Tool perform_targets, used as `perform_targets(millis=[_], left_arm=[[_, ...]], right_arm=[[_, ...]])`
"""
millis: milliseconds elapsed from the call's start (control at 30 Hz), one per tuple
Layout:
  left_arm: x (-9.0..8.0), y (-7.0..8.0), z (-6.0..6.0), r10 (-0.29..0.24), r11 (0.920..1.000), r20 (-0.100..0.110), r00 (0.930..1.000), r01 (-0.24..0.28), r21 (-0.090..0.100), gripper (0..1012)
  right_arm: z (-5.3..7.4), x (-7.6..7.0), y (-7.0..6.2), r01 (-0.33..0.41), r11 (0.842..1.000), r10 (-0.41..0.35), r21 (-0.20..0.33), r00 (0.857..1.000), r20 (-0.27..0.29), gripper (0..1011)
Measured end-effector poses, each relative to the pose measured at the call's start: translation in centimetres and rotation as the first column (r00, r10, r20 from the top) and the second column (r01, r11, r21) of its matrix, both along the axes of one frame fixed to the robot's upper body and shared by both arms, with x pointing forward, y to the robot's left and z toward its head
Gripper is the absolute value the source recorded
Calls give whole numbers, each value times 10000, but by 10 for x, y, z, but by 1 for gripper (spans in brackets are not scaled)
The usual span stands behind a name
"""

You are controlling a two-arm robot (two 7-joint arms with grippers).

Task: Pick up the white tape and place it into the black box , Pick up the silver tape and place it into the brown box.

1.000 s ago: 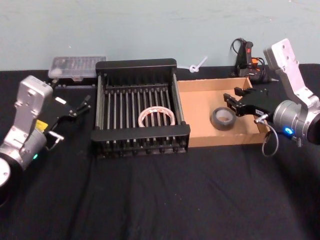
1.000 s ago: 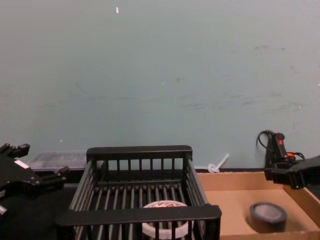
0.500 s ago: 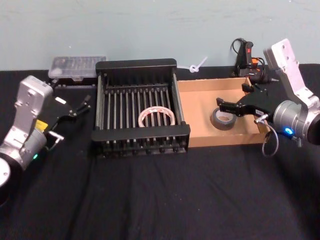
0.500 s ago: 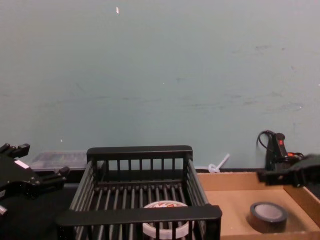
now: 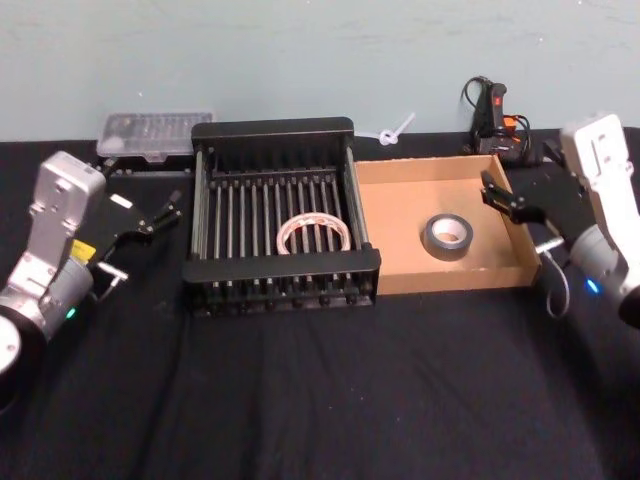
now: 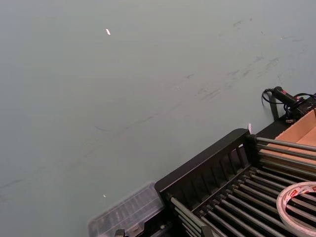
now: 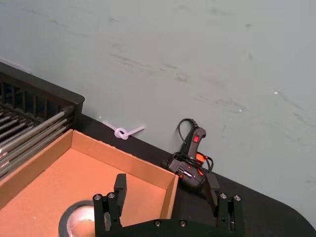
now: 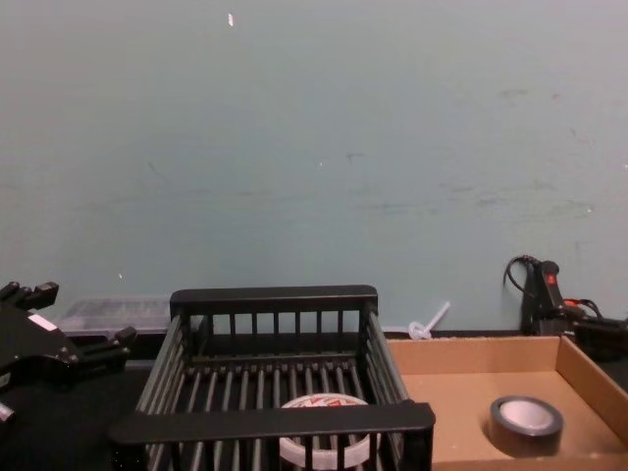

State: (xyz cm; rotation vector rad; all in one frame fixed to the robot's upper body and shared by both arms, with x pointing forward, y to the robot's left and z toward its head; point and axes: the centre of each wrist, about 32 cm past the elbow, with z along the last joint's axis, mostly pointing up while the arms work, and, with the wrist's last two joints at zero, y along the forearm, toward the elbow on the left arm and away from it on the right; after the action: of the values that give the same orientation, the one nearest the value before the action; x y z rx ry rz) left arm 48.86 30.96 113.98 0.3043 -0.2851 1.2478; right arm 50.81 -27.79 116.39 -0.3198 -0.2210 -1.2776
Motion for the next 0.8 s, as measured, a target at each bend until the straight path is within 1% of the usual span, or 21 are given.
perform_targets(millis=[67, 133, 167, 267, 400, 567, 800], left_arm=[[0, 0, 0, 0, 10000, 0, 10000, 0, 0, 1001], [0, 0, 0, 0, 10000, 0, 10000, 0, 1, 1001], [0, 0, 0, 0, 10000, 0, 10000, 0, 0, 1002], [0, 0, 0, 1, 10000, 0, 10000, -1, 1, 1001], [0, 0, 0, 1, 10000, 0, 10000, -1, 0, 1001], [0, 0, 0, 2, 10000, 0, 10000, -2, 0, 1001], [0, 0, 0, 2, 10000, -1, 10000, -2, 0, 1002]], right_arm=[[-6, -5, -2, 15, 10000, -15, -14, 9998, 191, 1002], [-10, -8, -2, 10, 10000, -10, -7, 9996, 272, 1002], [-13, -11, -3, 7, 10000, -7, 10, 9995, 306, 1003], [-20, -16, -4, 37, 10000, -39, 61, 9997, 252, 1003], [-25, -20, -5, 132, 9998, -134, 148, 9998, 134, 1003], [-26, -21, -7, 320, 9990, -321, 308, 9995, 15, 1003], [-26, -21, -7, 294, 9991, -294, 293, 9996, 8, 1002]])
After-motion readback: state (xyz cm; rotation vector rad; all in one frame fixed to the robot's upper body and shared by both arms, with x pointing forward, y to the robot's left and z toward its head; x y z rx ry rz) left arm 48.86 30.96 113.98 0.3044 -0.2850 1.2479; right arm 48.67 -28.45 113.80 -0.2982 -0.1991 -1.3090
